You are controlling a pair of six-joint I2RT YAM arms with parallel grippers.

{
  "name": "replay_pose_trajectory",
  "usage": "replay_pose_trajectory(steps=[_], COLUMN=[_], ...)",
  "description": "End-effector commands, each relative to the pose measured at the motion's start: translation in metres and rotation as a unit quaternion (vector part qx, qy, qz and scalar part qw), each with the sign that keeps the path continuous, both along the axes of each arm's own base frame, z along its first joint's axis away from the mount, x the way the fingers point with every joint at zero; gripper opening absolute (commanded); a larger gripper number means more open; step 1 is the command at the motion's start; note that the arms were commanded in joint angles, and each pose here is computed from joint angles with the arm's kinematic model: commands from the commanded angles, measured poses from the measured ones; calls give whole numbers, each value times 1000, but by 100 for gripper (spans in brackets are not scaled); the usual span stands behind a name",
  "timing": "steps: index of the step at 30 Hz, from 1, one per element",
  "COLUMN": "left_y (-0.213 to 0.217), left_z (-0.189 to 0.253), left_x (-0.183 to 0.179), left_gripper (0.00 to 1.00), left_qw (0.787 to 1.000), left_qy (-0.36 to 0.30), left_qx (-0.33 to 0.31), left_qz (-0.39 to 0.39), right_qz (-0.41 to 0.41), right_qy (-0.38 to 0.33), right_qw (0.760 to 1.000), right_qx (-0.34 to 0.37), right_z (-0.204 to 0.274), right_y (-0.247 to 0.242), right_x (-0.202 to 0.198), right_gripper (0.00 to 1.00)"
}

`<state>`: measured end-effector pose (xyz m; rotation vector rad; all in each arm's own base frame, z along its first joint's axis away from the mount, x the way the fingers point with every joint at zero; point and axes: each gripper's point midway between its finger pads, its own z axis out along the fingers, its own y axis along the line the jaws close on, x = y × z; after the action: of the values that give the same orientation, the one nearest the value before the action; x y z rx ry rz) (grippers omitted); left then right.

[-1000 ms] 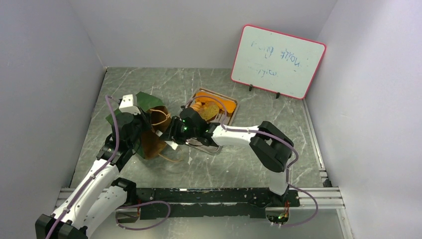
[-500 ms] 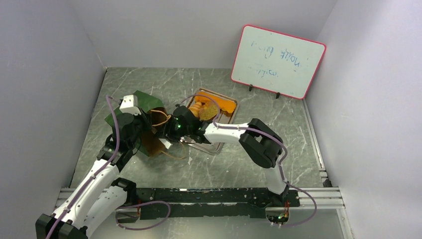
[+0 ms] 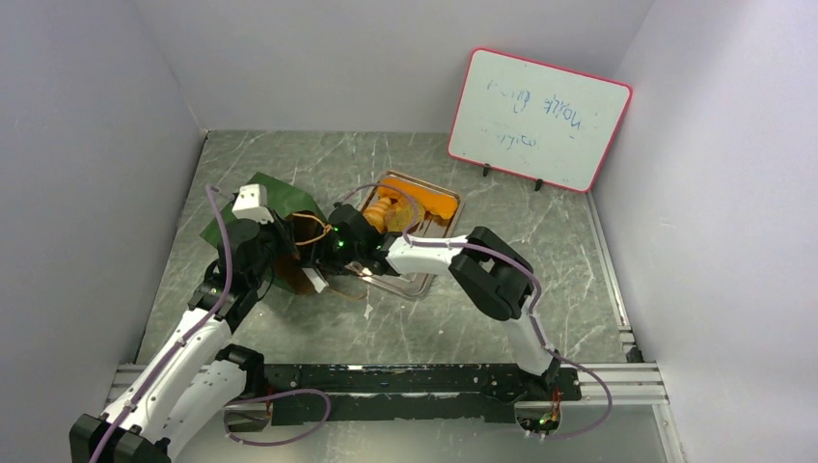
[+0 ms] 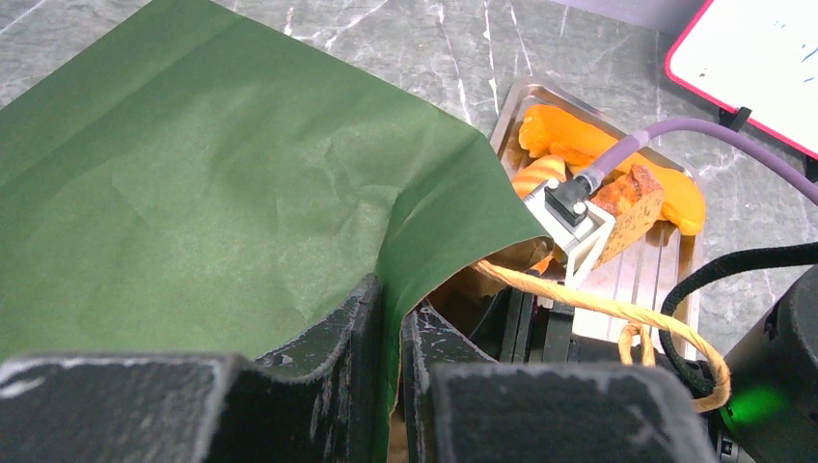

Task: Take the fake bread out of the paper bag
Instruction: Take out the fake bread from the paper bag.

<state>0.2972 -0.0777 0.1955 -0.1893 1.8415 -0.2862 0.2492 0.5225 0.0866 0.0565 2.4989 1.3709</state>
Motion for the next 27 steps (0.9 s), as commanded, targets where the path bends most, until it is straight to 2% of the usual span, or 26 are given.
replay_pose_trajectory(steps=[1,4,11,15,27], left_y=[-7,-7,-5,0,18], left_z=[16,16,17,16,18], left_x=[3,5,7,10,17], left_gripper=[7,7,7,7,7], left_qw=[999,999,999,999,997], left_qy=[-31,-29,-30,-26,-19], left_qx=[-18,-19,-21,-22,-8], left_qz=[-16,-16,-6,14,69], right_qz=[-10,-9,-13,-15,-12], right_qy=[-5,1,21,24,17], right_qw=[1000,1000,999,999,998], right_qx=[12,16,27,36,61], right_z=[4,3,-1,4,33], right_y=[5,5,-3,-10,-40], right_x=[16,18,19,18,1], right_gripper=[39,35,9,0,0])
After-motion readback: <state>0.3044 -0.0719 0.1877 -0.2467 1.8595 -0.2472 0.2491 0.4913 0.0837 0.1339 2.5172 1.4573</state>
